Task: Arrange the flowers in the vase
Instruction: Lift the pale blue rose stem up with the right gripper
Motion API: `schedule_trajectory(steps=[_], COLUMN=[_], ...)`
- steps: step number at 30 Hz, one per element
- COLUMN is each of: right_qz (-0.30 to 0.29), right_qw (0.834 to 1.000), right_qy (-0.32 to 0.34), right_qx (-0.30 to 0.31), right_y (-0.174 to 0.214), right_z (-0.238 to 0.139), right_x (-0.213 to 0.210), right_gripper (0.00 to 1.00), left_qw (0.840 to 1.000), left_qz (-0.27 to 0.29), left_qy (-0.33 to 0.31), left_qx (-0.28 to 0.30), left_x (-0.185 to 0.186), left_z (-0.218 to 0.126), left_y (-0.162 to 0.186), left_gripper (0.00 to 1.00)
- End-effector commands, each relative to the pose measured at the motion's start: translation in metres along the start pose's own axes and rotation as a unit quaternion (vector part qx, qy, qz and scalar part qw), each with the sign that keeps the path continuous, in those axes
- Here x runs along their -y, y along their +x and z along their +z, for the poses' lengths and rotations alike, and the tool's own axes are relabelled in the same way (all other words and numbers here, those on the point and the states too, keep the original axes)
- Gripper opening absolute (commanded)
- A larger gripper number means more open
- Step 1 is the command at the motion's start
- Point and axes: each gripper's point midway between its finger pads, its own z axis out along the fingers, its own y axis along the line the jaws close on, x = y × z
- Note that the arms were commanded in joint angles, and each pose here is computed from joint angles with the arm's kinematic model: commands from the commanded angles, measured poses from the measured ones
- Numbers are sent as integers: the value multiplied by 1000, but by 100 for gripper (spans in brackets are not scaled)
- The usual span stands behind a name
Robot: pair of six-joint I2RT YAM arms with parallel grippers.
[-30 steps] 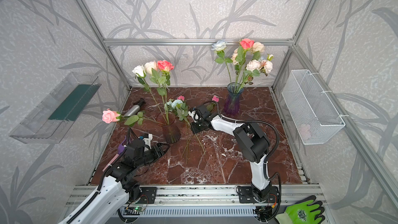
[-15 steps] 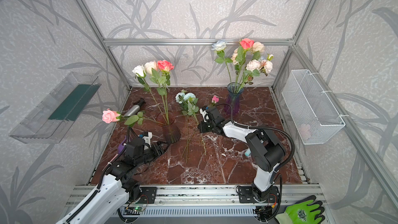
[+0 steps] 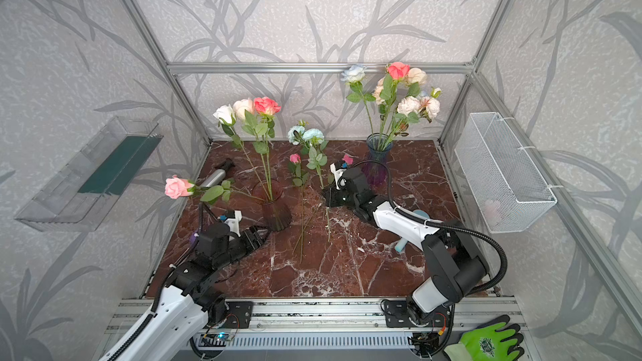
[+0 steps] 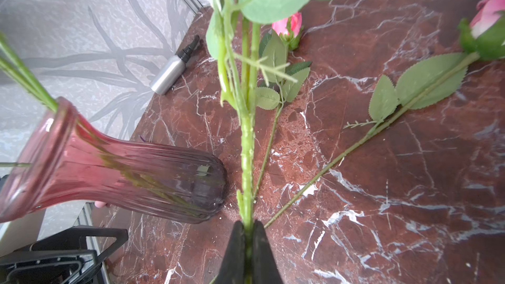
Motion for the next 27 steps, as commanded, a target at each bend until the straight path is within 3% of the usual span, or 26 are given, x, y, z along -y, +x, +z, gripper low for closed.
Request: schedule_trajectory(steps=[1, 7, 17, 27], right_qz=[-12, -20, -32, -60], right_qw=[999, 993, 989, 973], right_qy=[-10, -17, -6, -28], right_qx=[50, 112, 143, 220], right_y=[-18, -29, -31, -68], right_z=[-18, -46, -55, -85], right_x=[-10, -18, -41, -78], right_gripper=[1, 1, 0, 0], left_qw=[1000, 998, 982, 982], left_qz=[15, 18, -9, -23], left_qy=[0, -12, -22, -29], left_qx=[20, 55, 187, 185], left_x=[10, 7, -4, -4], left_z=[-8, -22, -59, -48], left_y=[-12, -22, -53, -58], left_gripper=[71, 72, 73, 73])
